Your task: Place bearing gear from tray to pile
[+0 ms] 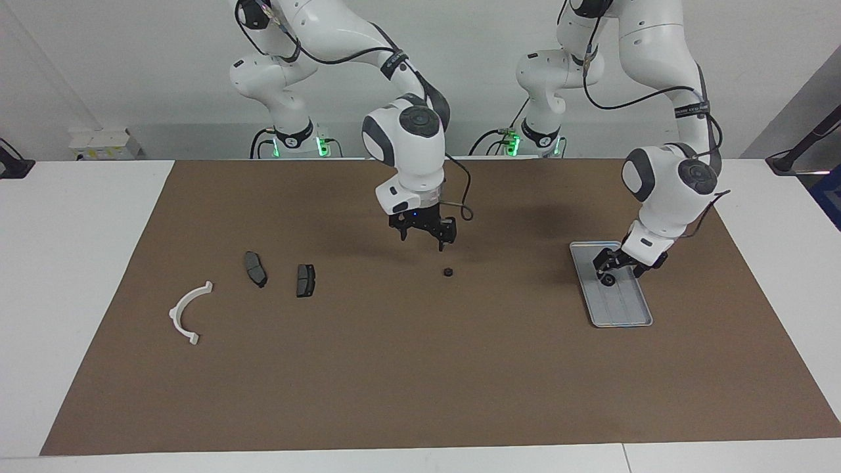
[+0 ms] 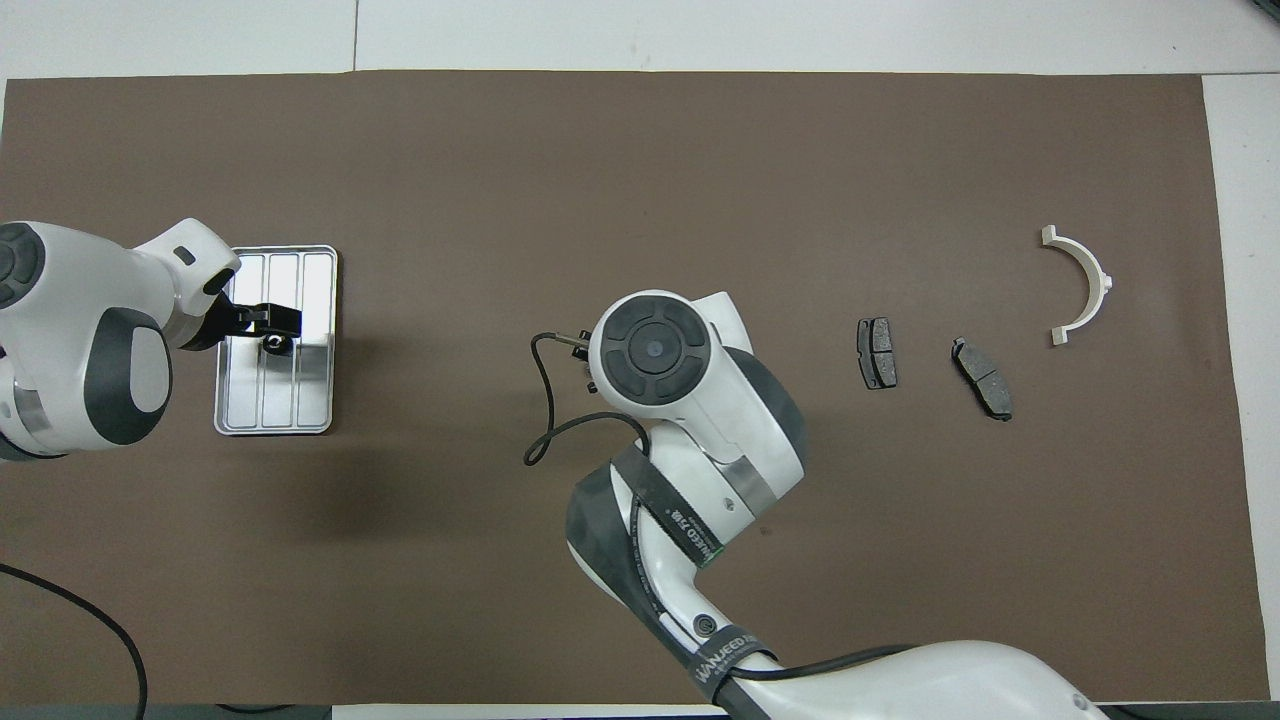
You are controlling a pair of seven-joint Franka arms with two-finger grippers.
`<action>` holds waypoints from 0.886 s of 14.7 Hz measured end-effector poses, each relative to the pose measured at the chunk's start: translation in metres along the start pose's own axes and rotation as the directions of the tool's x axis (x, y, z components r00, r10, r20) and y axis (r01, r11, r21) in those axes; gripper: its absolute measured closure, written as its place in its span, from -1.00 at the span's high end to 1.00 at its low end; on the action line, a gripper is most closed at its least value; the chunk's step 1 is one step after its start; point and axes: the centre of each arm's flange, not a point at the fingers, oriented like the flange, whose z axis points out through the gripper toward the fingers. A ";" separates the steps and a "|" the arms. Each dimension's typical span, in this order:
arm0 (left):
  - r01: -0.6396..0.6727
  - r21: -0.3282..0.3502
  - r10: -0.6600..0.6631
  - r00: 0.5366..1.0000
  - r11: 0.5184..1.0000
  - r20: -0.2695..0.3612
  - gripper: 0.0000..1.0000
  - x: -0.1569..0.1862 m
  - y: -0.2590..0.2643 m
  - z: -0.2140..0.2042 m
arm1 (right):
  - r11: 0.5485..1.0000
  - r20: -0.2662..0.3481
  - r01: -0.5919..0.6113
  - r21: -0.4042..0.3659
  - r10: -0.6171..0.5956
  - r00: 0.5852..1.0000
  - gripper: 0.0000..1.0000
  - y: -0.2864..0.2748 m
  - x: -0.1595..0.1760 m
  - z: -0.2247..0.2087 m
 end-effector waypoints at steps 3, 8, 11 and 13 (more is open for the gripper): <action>-0.001 -0.001 0.001 1.000 1.000 0.008 1.00 -0.003 0.001 0.015 | 0.999 -0.021 -0.040 -0.037 0.039 0.999 1.00 -0.034 -0.004 0.018; -0.004 -0.001 0.004 1.000 1.000 -0.003 1.00 -0.008 0.003 0.024 | 0.998 -0.024 -0.056 -0.042 0.055 0.998 1.00 -0.062 0.010 0.040; -0.004 -0.001 0.004 1.000 1.000 0.001 0.91 -0.010 0.003 0.027 | 0.998 -0.027 -0.055 -0.033 0.054 0.998 1.00 -0.068 0.012 0.048; -0.005 0.000 0.005 1.000 1.000 -0.004 0.42 -0.010 0.003 0.023 | 0.998 -0.032 -0.055 -0.020 0.054 0.998 1.00 -0.069 0.013 0.049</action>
